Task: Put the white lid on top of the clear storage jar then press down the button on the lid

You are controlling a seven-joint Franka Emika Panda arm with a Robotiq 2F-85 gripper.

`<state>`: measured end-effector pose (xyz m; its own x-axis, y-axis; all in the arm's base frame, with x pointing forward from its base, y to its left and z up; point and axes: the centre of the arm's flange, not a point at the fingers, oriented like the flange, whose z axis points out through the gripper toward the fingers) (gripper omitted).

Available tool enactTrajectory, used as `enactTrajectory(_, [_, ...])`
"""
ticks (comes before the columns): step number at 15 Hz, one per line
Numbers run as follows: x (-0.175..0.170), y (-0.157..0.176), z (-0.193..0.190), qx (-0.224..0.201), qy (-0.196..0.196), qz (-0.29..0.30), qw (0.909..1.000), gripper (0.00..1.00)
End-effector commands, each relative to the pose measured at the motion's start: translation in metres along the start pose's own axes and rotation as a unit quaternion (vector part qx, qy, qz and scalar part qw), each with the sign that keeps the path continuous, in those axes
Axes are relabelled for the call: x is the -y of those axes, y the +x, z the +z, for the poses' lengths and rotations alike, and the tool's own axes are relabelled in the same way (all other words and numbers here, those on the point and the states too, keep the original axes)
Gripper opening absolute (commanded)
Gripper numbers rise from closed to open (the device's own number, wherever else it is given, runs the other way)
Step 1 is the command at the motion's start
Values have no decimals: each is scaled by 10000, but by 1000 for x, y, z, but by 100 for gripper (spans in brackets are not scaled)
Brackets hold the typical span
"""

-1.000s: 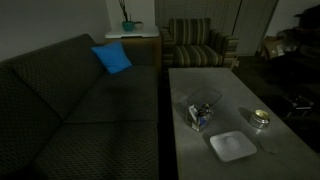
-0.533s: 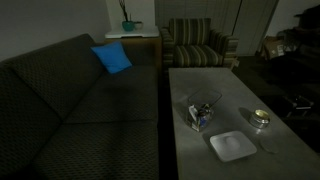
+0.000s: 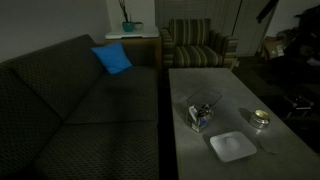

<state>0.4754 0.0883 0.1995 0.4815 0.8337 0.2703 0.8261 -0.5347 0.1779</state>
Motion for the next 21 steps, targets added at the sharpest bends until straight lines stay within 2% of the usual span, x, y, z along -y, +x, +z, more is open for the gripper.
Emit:
enactTrajectory(1, [-8,3,72,564,-68,126,9983,100])
enactTrajectory(3, [-10,-1,108,808,164,150,9965,100])
enactTrajectory(4, [5,-19,75,637,93,77,9979,100])
enactTrajectory(7, [0,-22,106,802,114,141,9966,100])
enactTrajectory(11, [-2,-16,101,747,18,125,9971,100])
enactTrajectory(13, [-4,-4,110,766,20,340,9965,100])
enactTrajectory(17, [-6,23,142,1036,251,1114,9880,100])
enactTrajectory(21, [-4,43,185,1486,229,1878,9706,100])
